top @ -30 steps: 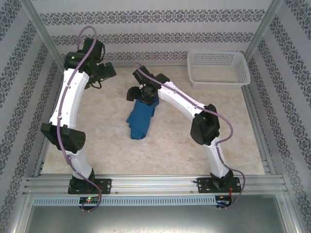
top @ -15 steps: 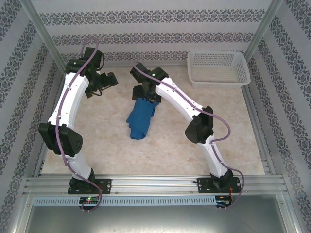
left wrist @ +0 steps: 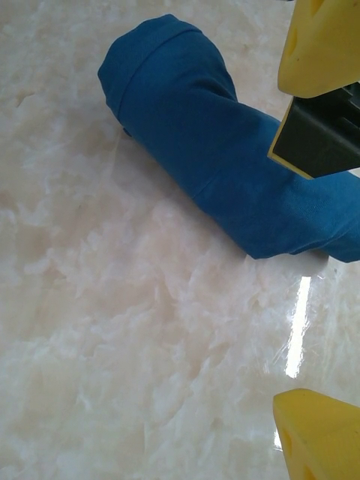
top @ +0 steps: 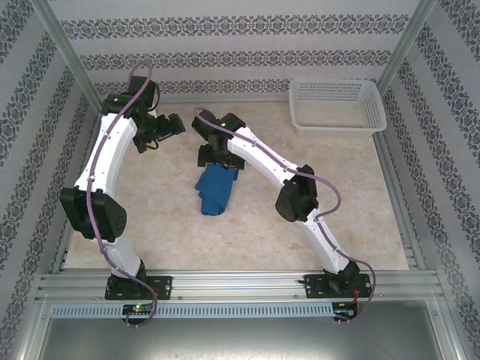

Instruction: Roll up the long pants

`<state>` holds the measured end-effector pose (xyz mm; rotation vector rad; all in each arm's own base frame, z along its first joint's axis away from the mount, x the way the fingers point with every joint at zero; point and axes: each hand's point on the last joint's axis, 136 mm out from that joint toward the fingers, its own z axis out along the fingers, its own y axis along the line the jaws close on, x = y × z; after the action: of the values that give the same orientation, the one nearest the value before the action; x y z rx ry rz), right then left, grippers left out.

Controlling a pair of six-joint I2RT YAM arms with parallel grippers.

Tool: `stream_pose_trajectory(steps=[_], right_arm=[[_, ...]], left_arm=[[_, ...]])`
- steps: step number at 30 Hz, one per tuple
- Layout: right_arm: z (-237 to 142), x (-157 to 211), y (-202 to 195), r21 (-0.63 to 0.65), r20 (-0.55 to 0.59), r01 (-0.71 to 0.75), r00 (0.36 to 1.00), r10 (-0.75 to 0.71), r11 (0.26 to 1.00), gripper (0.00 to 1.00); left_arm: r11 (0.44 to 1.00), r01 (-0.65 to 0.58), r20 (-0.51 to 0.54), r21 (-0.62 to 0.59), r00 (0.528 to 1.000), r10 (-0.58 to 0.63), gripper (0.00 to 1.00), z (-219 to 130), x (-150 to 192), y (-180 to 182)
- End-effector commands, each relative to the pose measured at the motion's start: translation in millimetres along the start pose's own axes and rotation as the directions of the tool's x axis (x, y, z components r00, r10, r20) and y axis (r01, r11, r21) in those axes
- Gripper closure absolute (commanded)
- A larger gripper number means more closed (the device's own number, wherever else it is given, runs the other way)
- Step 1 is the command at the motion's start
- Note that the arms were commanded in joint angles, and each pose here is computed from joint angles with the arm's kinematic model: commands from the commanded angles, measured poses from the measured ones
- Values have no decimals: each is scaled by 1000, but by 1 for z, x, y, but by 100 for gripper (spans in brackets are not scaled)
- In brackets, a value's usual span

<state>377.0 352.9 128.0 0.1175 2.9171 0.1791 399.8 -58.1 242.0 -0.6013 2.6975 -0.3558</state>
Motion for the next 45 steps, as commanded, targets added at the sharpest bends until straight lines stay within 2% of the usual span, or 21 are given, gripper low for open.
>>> stream_pose_trajectory(steps=[1,10,18,20,22,24,26,28,29,30,32,38,45], right_arm=[[5,4,-1,21,-12,-33,999,33,999,2],[39,13,11,19,-59,-76,995,77,997,2],[84,31,-15,159,-133,-69,987,90,985,2],[93,33,-20,174,-149,-64,985,90,983,6],[100,35,-24,179,-163,-60,983,89,982,17],[107,37,-24,165,-179,-58,980,88,985,42],[114,38,-25,147,-203,-64,975,93,987,55],[123,44,-25,125,-244,-70,965,99,990,60],[126,46,-25,110,-262,-70,960,97,991,68],[129,49,-21,83,-274,-70,957,90,994,82],[131,50,-16,38,-278,-68,958,76,997,98],[117,36,-7,-130,-268,-145,957,106,981,100],[56,-17,6,-398,-170,-221,972,165,890,100]], left_arm=[[999,-13,8,33,1000,12,0,-1,-5,-2],[999,2,-1,44,1000,-2,0,1,-6,2],[998,17,-16,62,1000,-16,0,4,-7,3],[998,18,-19,66,1000,-17,0,5,-7,3],[998,21,-18,63,1000,-20,0,5,-8,4],[998,21,-25,64,999,-20,0,7,-7,4],[998,25,-30,64,999,-23,0,8,-6,5],[998,26,-35,65,999,-24,0,9,-6,4],[998,26,-37,64,999,-24,0,10,-5,5],[998,28,-38,63,999,-25,0,10,-5,5],[998,29,-39,61,999,-26,0,10,-4,6],[998,30,-45,52,999,-28,0,10,-3,8],[998,37,-46,49,998,-35,0,8,-3,8]])
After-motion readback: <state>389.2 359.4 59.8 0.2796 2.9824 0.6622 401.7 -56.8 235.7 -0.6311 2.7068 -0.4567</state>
